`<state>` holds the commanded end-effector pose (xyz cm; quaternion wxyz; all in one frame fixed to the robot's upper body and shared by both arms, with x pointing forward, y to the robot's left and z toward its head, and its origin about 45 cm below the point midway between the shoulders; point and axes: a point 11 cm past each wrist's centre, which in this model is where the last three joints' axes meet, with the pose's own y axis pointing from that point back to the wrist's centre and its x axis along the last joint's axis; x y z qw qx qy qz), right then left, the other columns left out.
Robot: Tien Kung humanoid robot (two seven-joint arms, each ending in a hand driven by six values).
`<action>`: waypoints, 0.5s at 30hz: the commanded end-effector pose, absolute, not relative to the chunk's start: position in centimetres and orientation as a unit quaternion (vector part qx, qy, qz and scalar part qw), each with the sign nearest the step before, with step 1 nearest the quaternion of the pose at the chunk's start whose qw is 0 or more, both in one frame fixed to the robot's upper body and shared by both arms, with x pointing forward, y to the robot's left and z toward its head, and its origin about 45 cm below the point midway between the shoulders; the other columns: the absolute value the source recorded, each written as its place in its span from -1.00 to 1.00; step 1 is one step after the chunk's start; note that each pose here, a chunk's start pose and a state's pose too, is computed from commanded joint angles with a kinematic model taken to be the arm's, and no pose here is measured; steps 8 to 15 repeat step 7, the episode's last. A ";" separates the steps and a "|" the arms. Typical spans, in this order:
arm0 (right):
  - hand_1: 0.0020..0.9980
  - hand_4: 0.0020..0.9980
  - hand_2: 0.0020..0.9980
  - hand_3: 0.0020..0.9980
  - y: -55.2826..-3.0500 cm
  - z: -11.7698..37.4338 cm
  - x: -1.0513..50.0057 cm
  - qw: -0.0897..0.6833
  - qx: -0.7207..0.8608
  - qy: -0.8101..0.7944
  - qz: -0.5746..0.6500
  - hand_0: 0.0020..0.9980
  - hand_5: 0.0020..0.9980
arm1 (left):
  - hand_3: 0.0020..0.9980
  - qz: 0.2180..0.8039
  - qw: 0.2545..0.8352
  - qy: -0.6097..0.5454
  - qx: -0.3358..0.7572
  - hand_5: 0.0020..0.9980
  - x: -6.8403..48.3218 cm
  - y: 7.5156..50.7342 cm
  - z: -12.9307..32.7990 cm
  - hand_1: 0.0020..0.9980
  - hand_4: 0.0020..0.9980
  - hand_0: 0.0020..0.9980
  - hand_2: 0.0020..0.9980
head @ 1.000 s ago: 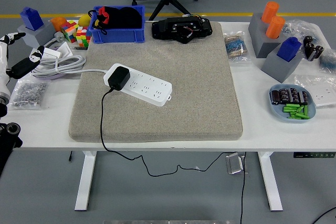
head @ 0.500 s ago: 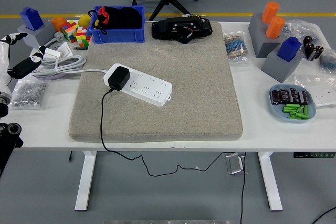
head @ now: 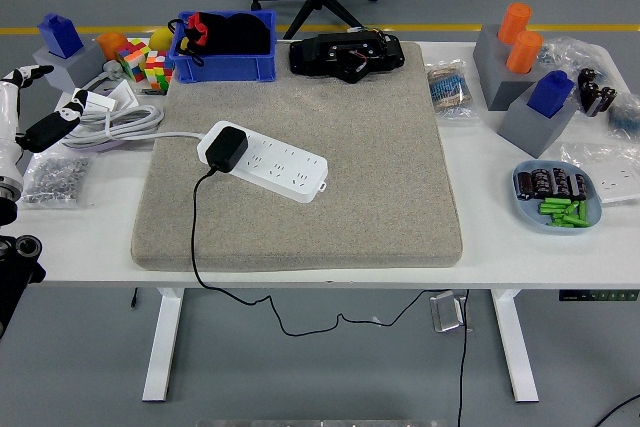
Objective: Press the white button,pick up the black plug,place it near the board,insert it into the board
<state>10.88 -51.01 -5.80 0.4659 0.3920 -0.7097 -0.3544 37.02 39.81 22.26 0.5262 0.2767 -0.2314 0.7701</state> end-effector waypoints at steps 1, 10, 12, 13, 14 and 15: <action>0.29 0.33 0.26 0.23 -51.0 -5.8 10.9 0.466 0.392 -0.710 -0.354 0.53 -0.14 | 0.54 0.770 0.526 -0.231 0.277 -0.18 37.0 39.8 22.3 0.76 0.54 0.79 0.70; 0.29 0.33 0.26 0.23 -51.0 -5.8 10.9 0.466 0.393 -0.709 -0.354 0.53 -0.14 | 0.54 0.771 0.526 -0.231 0.276 -0.18 37.0 39.8 22.3 0.76 0.54 0.79 0.70; 0.29 0.33 0.26 0.23 -51.0 -5.8 10.9 0.466 0.393 -0.709 -0.354 0.53 -0.14 | 0.54 0.771 0.526 -0.231 0.276 -0.18 37.0 39.8 22.3 0.76 0.54 0.79 0.70; 0.29 0.33 0.26 0.23 -51.0 -5.8 10.9 0.466 0.393 -0.709 -0.354 0.53 -0.14 | 0.54 0.771 0.526 -0.231 0.276 -0.18 37.0 39.8 22.3 0.76 0.54 0.79 0.70; 0.29 0.33 0.26 0.23 -51.0 -5.8 10.9 0.466 0.393 -0.709 -0.354 0.53 -0.14 | 0.54 0.771 0.526 -0.231 0.276 -0.18 37.0 39.8 22.3 0.76 0.54 0.79 0.70; 0.29 0.33 0.26 0.23 -51.0 -5.8 10.9 0.466 0.393 -0.709 -0.354 0.53 -0.14 | 0.54 0.771 0.526 -0.231 0.276 -0.18 37.0 39.8 22.3 0.76 0.54 0.79 0.70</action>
